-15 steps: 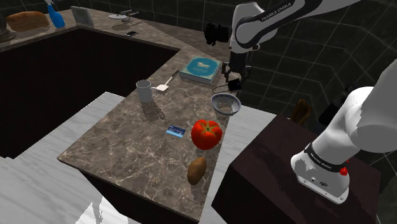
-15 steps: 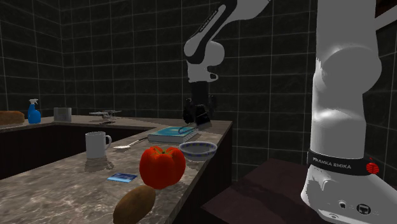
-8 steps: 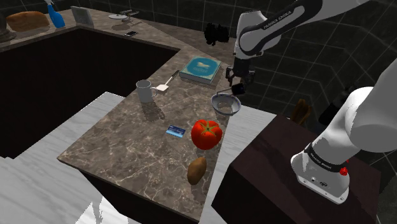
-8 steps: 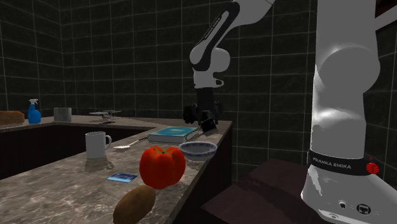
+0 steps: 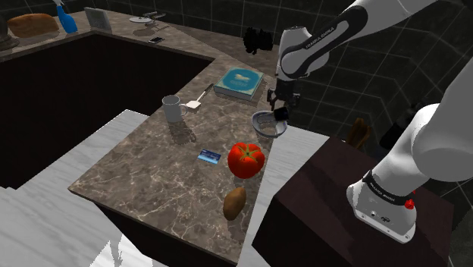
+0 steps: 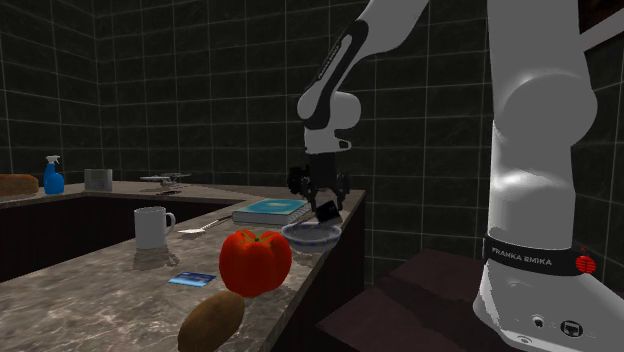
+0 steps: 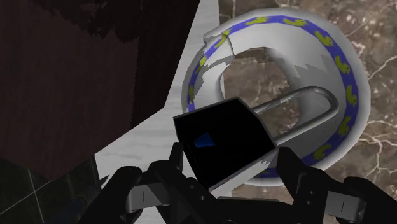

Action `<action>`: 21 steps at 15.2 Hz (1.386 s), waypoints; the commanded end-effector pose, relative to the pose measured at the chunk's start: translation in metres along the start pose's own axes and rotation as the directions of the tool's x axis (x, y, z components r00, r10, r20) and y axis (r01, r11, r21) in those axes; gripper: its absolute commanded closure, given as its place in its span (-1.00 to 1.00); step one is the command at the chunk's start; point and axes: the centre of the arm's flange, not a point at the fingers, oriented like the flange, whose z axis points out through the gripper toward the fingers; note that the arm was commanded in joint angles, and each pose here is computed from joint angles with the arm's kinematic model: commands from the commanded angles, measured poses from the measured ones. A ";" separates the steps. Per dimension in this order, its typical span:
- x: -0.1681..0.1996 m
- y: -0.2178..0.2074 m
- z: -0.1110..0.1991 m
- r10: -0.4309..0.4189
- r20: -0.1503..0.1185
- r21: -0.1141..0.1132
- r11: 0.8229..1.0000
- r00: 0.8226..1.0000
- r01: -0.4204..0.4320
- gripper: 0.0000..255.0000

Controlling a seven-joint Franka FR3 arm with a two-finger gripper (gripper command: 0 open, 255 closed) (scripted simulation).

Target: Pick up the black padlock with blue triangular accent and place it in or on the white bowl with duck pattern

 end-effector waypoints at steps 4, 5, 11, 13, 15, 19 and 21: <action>0.001 -0.002 0.022 0.000 0.000 0.001 1.000 1.000 0.000 1.00; 0.001 -0.002 0.022 0.000 0.000 0.001 1.000 1.000 0.000 1.00; 0.001 -0.002 0.022 0.000 0.000 0.001 1.000 1.000 0.000 1.00; 0.000 -0.002 0.021 0.000 0.000 0.001 1.000 1.000 0.000 -1.00; 0.000 -0.002 0.022 0.000 0.000 0.001 1.000 1.000 0.000 -1.00; 0.001 -0.002 -0.005 0.000 0.000 0.001 1.000 1.000 0.000 -1.00; 0.001 -0.002 -0.028 0.000 0.000 0.001 1.000 1.000 0.000 -1.00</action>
